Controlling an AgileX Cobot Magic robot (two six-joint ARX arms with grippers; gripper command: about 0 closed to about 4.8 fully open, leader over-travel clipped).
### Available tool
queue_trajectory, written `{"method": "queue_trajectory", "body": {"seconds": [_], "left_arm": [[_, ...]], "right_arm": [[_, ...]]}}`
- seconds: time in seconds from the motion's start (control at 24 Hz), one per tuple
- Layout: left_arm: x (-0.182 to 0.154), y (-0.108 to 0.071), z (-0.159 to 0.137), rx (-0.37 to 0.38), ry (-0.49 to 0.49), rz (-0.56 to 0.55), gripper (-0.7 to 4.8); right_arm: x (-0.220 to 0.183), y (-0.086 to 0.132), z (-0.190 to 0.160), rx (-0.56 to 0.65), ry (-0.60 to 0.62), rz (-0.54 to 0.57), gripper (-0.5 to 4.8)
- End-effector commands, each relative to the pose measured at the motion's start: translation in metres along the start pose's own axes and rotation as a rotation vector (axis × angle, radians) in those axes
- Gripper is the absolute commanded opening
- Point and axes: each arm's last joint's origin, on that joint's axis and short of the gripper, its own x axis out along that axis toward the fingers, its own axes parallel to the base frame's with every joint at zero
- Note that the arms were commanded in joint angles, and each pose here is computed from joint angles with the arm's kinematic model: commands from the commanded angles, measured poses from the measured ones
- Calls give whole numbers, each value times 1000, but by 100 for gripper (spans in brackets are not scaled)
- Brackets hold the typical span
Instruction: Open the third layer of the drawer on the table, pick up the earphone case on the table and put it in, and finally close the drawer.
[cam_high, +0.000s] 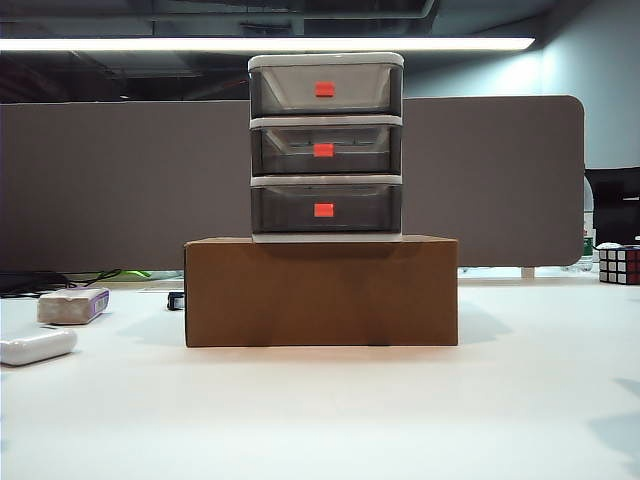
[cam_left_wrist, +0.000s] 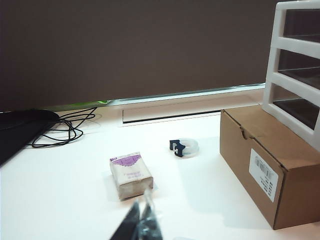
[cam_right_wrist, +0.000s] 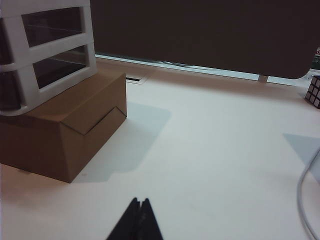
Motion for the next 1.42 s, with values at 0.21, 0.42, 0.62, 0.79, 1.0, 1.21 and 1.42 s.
{"method": "queue_trajectory", "body": {"seconds": [0.21,0.42,0.62,0.79,1.0,1.21,1.42], "left_arm": [[0,0,2,-3,-12,3,-5],[0,-2,2,-39,-14,-76,-5],[-4,-14,3,-460,71,-499,-5],[-4,-15,3,-568,104,-529,19],[-5,-21,-3,-578,185,-594,66],[-9,-42,-1,-423,143,-641,68],[-19,-67,-2,-343,157,-579,90]], "right_arm": [[0,0,-1,-2,-9,1,-1],[0,0,-1,8,-10,14,-1],[0,7,-2,252,20,234,-1],[0,7,-1,259,12,235,-1],[-1,8,2,419,8,266,-1],[-2,12,5,408,8,387,-5],[-3,17,13,389,-4,389,-5]]}}
